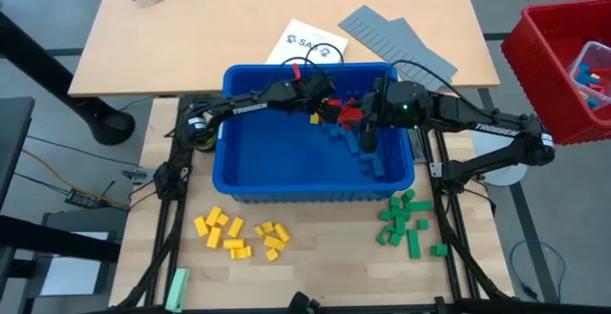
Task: Sort blocks
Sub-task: Remove the yellow block from the blue bin
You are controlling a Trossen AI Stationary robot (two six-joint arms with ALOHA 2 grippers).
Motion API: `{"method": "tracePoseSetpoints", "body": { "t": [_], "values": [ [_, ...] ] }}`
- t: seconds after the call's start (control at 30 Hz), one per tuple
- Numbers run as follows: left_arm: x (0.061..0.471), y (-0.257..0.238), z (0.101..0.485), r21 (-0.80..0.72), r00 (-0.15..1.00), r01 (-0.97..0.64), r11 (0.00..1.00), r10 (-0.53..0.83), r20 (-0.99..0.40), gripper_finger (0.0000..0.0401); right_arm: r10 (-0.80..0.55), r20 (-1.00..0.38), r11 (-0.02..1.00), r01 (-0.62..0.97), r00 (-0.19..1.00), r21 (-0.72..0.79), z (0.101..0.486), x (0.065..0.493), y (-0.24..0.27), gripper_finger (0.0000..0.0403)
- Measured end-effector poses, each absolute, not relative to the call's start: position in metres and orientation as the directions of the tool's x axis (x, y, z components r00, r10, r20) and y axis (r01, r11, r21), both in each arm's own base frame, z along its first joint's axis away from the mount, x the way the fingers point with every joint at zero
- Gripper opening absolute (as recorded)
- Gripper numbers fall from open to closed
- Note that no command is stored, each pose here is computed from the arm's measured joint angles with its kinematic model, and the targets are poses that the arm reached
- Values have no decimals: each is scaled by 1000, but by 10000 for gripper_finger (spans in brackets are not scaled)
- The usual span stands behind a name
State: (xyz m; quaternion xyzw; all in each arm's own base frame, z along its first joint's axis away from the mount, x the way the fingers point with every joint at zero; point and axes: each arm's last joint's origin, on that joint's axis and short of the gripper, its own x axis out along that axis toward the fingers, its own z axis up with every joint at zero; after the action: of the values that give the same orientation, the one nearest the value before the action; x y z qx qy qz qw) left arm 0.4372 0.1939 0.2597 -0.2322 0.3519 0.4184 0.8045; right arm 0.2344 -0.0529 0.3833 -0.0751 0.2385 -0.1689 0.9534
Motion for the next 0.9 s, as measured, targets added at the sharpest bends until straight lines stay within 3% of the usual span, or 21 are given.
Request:
{"method": "tracePoseSetpoints", "body": {
  "t": [0.3, 0.43, 0.9],
  "values": [
    [453, 204, 215, -142, 391, -864, 483, 466, -794, 236, -325, -454, 943, 249, 830, -219, 381, 233, -56, 199],
    [456, 207, 197, -94, 343, -879, 467, 484, -805, 236, -324, -454, 943, 247, 830, -222, 381, 233, -56, 199],
    [449, 233, 174, -48, 277, -908, 417, 512, -813, 236, -323, -460, 944, 248, 827, -218, 381, 233, -56, 199]
  ]
}}
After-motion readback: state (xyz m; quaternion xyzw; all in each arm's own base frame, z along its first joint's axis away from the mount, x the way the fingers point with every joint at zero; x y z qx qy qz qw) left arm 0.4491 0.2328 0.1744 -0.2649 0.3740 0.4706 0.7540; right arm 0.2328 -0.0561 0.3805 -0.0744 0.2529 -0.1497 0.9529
